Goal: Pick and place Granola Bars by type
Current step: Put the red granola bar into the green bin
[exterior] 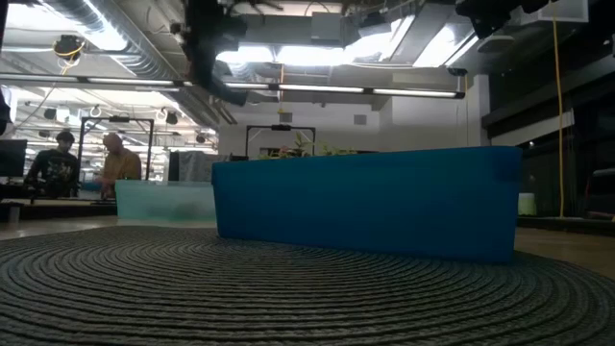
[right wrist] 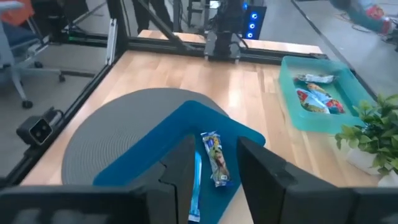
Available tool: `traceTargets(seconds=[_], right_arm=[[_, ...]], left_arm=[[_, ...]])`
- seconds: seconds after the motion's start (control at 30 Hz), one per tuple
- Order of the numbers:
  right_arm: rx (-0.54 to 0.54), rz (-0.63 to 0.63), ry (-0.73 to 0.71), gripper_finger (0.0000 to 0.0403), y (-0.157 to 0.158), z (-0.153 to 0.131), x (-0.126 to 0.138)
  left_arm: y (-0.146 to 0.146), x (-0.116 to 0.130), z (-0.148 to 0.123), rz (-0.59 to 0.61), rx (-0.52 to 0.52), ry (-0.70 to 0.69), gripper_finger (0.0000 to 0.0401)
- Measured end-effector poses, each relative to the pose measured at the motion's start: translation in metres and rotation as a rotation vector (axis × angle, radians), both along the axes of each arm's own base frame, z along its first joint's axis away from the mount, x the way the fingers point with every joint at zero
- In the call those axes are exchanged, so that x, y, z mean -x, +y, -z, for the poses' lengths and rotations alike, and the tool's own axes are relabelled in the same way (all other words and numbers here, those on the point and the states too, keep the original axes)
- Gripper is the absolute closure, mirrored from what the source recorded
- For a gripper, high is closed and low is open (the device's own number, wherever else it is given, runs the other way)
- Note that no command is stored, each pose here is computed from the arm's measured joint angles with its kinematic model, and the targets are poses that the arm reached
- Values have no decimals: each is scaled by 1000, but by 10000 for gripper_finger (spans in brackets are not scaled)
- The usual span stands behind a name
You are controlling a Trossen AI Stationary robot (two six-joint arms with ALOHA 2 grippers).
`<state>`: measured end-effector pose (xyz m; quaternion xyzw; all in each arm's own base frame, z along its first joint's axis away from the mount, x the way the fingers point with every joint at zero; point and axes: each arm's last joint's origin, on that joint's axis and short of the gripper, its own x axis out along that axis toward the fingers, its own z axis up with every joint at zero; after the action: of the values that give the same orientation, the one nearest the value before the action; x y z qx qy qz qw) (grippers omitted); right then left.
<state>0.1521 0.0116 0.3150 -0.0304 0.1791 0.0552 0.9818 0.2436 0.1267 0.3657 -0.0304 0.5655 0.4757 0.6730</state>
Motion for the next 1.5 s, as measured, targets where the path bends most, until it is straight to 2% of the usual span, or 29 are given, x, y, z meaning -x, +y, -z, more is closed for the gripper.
traceTargets(seconds=[0.3, 0.57, 0.87, 1.07, 1.33, 1.5], right_arm=[[-42, 43, 4, 282, -1, 0, 0], [-36, 117, 1, 282, -3, 0, 0], [-22, 167, -2, 282, -4, 0, 0], [-14, 193, -8, 282, -5, -1, 0], [6, 248, -16, 282, -7, -1, 0], [23, 283, -18, 282, -8, -1, 0]], left_arm=[[60, 12, 28, 31, 101, -91, 379], [92, 34, 45, 2, 128, -97, 379], [114, 56, 95, -17, 198, -126, 379], [122, 71, 126, -55, 251, -200, 379], [130, 86, 151, -106, 234, -185, 379], [133, 87, 172, -89, 307, -150, 379]])
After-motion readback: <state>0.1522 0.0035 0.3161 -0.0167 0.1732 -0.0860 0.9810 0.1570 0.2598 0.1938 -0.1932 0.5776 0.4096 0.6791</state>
